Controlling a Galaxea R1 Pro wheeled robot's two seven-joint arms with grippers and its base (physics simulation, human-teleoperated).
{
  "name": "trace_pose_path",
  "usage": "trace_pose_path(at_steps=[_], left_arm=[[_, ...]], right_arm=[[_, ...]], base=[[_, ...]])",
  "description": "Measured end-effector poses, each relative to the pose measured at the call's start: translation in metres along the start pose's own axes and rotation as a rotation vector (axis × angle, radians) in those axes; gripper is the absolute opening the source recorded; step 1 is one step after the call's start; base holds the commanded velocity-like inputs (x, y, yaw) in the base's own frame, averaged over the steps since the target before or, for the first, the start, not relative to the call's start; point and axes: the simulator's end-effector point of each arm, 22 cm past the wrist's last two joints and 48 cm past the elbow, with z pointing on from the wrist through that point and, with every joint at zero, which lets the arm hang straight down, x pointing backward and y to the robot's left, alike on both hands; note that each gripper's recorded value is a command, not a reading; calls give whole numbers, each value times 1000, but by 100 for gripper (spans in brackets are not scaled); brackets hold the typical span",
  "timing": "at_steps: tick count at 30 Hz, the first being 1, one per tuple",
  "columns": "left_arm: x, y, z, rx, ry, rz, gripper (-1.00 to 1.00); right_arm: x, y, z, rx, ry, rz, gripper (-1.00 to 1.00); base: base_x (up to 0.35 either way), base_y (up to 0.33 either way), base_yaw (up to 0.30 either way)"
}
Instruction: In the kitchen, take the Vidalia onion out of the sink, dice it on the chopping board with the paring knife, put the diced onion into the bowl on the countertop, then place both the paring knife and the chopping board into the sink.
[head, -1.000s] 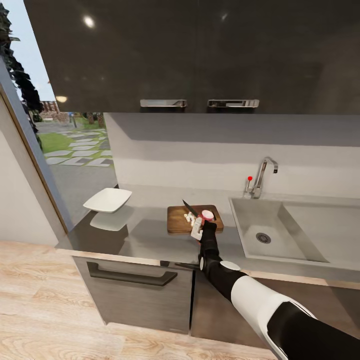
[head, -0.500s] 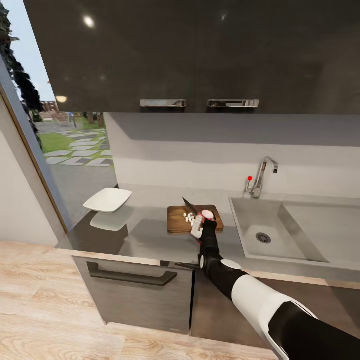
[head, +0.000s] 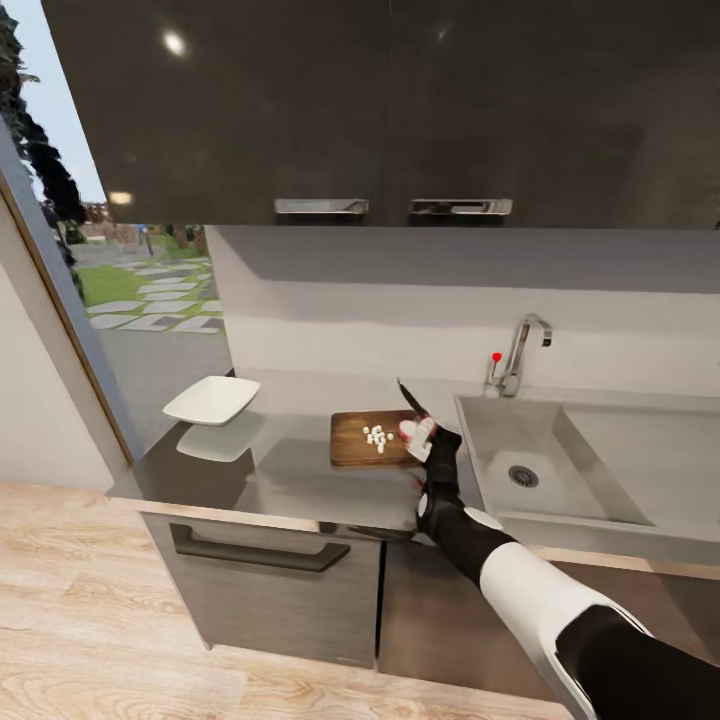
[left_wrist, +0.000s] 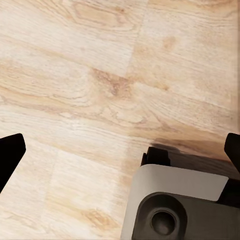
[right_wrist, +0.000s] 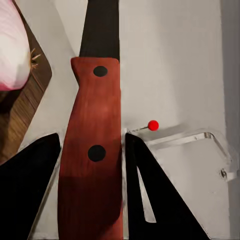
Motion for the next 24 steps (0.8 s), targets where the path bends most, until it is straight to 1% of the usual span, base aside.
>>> trace_pose_path(at_steps=[2,6,14,17,20,24], left_arm=[[0,0,0,0,0,0,100],[0,0,0,0,-1,0,100],[0,0,0,0,0,0,100],[0,0,0,0,0,0,100],[0,0,0,0,0,0,100],[0,1,0,-2,0,0,100]], right_arm=[[4,5,-1,-11,7,-10,-100],[5,8,-1,-17,9,-14,-100],[-14,14,-7,-29,-10,4,-100],[-17,22,-11,-47,-9,1,-100],[-23,37,-18,-79,-8,-3,-100],[-14,52,-21,-112,6,-24,-100]], base=[[0,-16,0],[0,-3,0],[0,0,0],[0,0,0],[0,0,0],[0,0,0]])
